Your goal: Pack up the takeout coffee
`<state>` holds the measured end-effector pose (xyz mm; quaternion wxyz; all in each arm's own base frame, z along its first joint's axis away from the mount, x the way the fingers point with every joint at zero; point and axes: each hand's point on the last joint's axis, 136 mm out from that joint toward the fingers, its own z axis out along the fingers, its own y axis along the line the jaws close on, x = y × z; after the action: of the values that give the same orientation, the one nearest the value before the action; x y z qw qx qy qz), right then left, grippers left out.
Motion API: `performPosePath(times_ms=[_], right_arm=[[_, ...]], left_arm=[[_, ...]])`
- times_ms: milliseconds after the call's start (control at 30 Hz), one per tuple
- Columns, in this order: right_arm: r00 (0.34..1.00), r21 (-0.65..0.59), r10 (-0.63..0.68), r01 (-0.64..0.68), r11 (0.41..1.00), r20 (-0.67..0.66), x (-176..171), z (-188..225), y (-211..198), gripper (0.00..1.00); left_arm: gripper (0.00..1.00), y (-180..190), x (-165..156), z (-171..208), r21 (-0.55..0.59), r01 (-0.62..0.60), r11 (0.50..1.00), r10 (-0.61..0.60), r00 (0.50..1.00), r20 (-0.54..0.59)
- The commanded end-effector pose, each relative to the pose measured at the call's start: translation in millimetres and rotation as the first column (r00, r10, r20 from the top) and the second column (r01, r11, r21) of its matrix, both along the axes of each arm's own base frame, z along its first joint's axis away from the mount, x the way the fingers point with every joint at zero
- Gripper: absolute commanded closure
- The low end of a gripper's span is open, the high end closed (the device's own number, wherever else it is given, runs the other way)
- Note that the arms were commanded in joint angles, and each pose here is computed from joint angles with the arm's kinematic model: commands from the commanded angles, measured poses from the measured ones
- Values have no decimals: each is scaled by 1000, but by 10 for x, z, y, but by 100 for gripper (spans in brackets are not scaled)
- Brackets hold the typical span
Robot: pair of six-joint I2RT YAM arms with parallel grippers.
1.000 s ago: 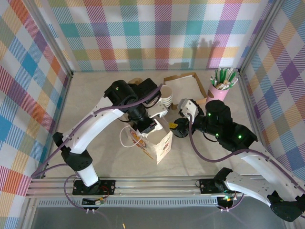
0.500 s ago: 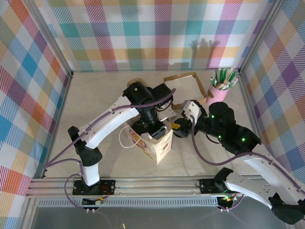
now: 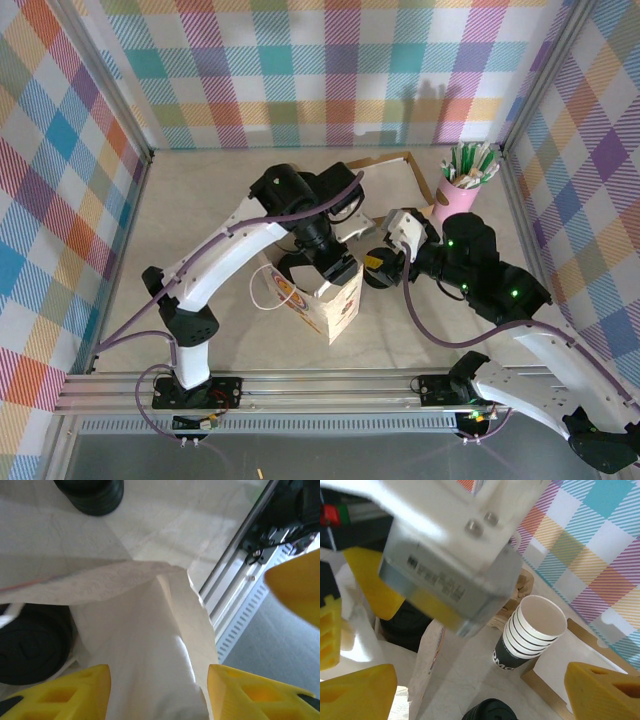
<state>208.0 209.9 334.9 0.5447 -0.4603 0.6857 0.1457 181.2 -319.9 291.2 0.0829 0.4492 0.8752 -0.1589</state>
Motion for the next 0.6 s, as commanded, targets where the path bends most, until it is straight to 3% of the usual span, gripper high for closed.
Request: performPosePath(times_ms=[0,167,300,367,467,533,567], right_arm=[[1000,10,17,-17,1000,18,-39,100,-14,14],[1000,11,30,-30,999,2,-52,74,8,15],[999,15,32,-32,999,5,-43,98,16,16],[999,17,35,-35,999,4,-46,108,21,16],[999,18,40,-40,999,-6,-53,97,31,17],[999,20,43,-43,999,-12,-58,91,34,18],[999,21,44,-43,999,-15,-61,90,35,18]], left_arm=[[45,365,-189,-50,151,-26,988,35,998,-58],[37,428,-179,84,120,-56,991,59,998,-21],[38,463,-185,113,113,-69,991,72,997,-21],[52,466,-222,104,109,-63,992,68,997,-42],[86,450,-254,21,127,-49,991,59,995,-79],[100,412,-262,-50,135,-40,990,55,993,-104],[100,388,-259,-84,137,-41,990,57,992,-113]])
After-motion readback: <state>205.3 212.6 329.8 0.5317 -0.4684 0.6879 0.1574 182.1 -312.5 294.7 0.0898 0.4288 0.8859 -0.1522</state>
